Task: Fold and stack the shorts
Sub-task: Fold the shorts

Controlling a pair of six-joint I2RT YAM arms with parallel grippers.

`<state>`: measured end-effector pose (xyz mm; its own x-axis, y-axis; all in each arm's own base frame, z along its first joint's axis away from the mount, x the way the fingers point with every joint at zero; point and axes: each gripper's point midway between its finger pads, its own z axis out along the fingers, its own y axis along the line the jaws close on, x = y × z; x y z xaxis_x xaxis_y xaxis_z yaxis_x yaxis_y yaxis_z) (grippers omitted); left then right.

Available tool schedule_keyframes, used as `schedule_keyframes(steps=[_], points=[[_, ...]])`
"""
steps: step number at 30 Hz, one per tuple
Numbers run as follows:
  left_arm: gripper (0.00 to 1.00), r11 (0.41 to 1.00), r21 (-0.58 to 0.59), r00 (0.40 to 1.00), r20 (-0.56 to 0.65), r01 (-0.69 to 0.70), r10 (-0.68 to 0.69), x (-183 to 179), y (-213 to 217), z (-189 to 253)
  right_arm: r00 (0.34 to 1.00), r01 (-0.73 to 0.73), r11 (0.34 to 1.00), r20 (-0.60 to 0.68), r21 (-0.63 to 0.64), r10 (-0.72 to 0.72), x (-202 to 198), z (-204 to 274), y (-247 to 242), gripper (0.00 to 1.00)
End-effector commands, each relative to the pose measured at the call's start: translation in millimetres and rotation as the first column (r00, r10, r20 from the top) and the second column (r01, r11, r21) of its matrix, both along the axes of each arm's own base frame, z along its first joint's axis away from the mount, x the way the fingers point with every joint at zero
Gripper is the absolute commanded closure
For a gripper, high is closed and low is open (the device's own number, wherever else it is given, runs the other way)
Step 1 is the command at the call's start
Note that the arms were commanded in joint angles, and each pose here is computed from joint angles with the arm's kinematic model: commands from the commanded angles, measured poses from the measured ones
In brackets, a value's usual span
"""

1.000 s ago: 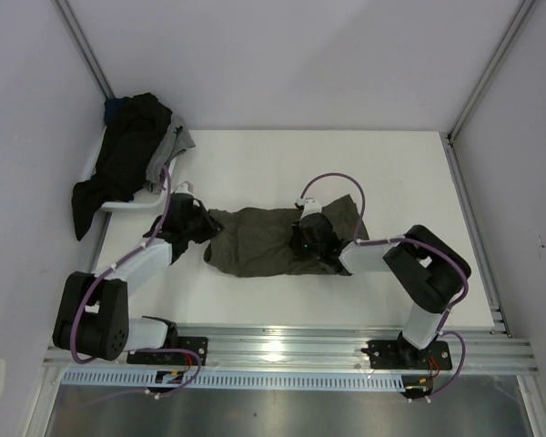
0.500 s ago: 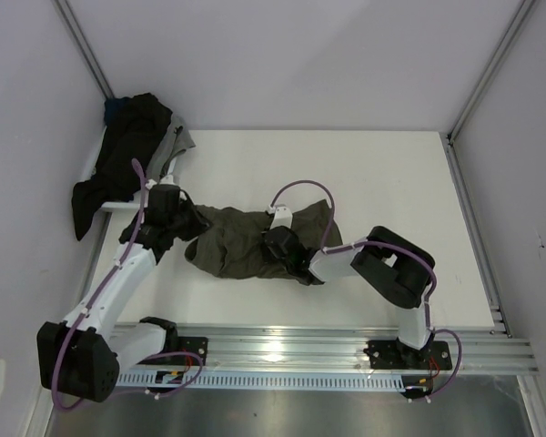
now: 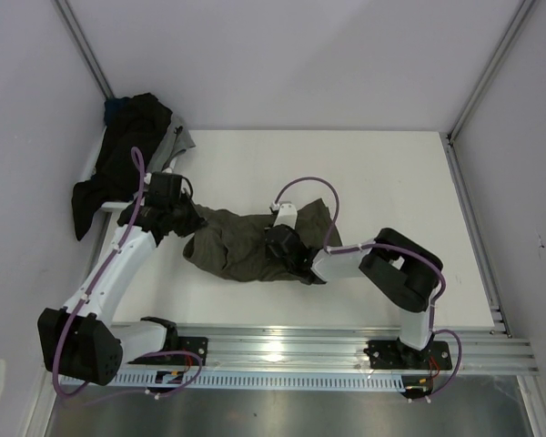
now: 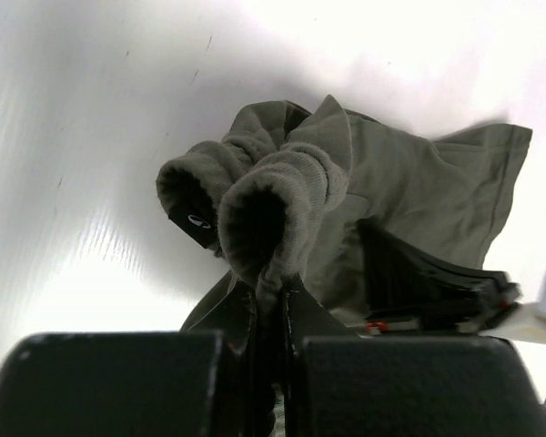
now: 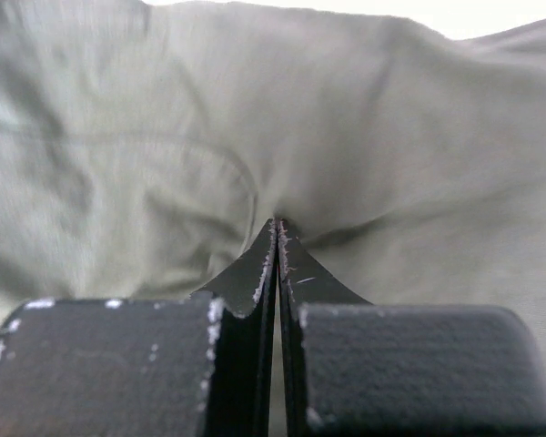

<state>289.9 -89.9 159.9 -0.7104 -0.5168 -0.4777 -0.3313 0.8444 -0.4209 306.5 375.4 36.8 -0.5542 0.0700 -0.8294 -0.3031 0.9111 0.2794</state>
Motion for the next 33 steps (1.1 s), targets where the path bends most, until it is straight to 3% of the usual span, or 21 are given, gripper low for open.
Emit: schedule_keyframes(steps=[1, 9, 16, 20, 33], points=[[1.00, 1.000, -0.015, 0.999, 0.027, -0.018, 0.018, 2, 0, 16, 0.990, 0.084, 0.995, 0.112, 0.049, -0.089, 17, 48, -5, 1.00], [1.00, 0.999, -0.037, 1.000, 0.026, -0.003, 0.004, 2, -5, 20, 0.980, 0.082, 0.994, 0.175, 0.077, -0.094, 36, 61, 11, 1.00], [1.00, 0.999, -0.045, 0.999, 0.031, 0.013, -0.012, 0, -7, 26, 0.970, 0.091, 0.989, 0.214, 0.120, -0.115, 48, 47, 23, 1.00], [1.00, 0.997, -0.070, 0.999, 0.040, 0.033, -0.030, -2, -12, 31, 0.969, 0.111, 0.988, 0.209, 0.111, -0.133, 51, 17, 28, 1.00], [1.00, 0.977, -0.186, 0.989, 0.123, 0.102, -0.080, 1, -37, 66, 0.952, 0.091, 0.995, 0.297, -0.036, -0.076, 4, -33, 61, 1.00]])
